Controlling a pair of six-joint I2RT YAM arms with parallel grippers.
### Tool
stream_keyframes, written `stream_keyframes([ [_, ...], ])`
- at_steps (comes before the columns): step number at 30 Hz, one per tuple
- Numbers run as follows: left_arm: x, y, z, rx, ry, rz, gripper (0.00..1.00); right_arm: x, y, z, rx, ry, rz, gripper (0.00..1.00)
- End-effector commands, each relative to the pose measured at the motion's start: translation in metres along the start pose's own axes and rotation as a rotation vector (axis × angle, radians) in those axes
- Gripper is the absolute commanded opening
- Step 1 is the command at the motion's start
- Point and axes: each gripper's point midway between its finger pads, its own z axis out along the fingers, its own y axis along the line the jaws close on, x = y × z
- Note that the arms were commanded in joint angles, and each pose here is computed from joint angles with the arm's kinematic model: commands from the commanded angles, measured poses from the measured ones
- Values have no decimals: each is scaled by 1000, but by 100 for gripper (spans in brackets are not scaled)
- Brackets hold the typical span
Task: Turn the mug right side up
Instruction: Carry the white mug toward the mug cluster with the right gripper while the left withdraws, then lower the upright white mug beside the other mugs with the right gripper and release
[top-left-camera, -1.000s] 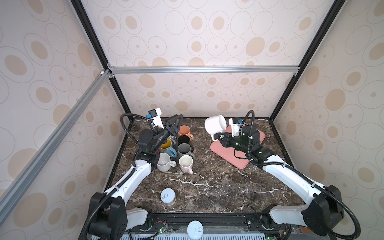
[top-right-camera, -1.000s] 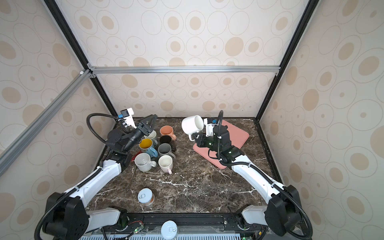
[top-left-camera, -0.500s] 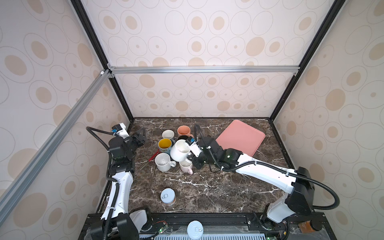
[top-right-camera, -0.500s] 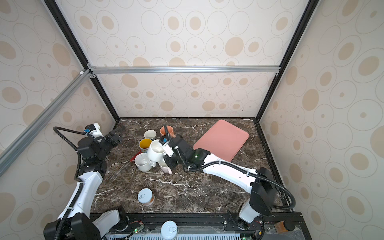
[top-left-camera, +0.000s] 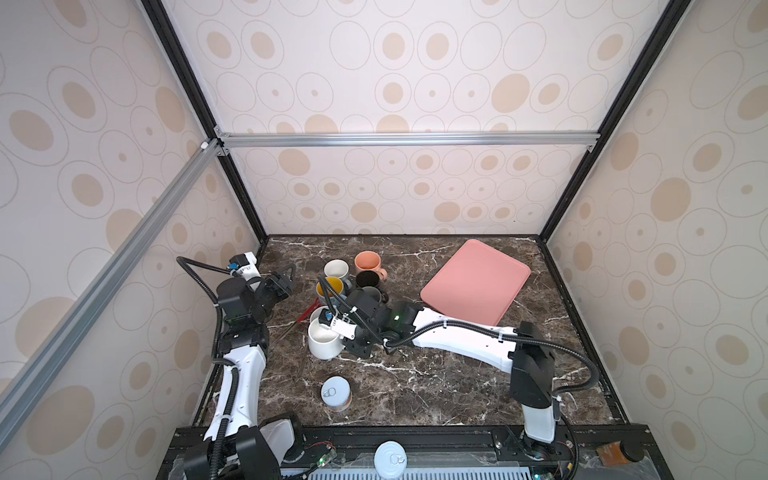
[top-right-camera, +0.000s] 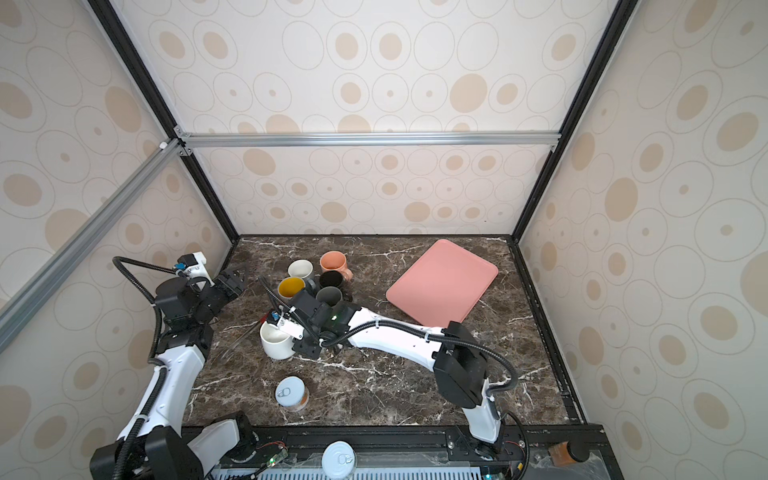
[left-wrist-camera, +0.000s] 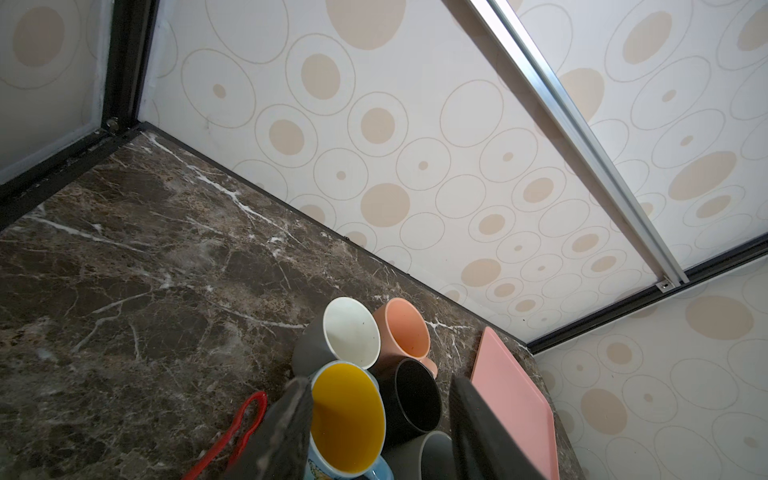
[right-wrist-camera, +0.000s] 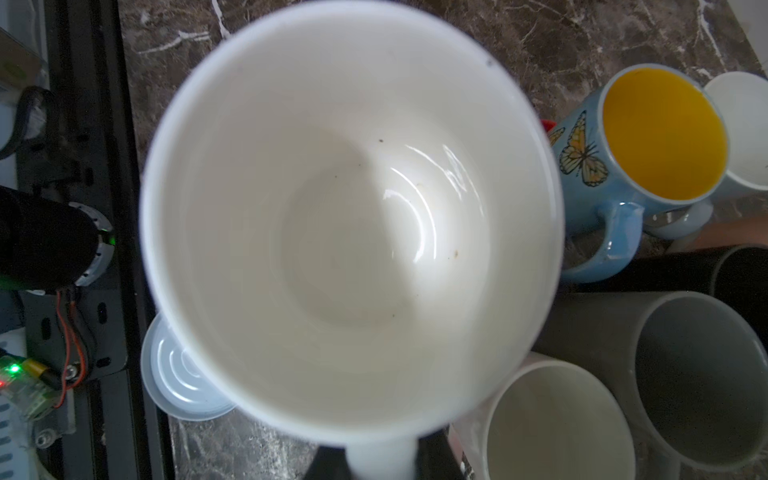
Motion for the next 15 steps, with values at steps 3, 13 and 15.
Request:
stream_keyframes([
  [3, -17, -16, -9, 7, -12, 111, 53, -18, 8, 7, -5, -2, -66, 0],
  [13, -14, -15, -6, 14, 2, 113, 52, -2, 11, 32, 22, 72, -81, 0],
  [15, -14, -15, -5, 16, 4, 113, 53, 3, 9, 38, 35, 88, -82, 0],
])
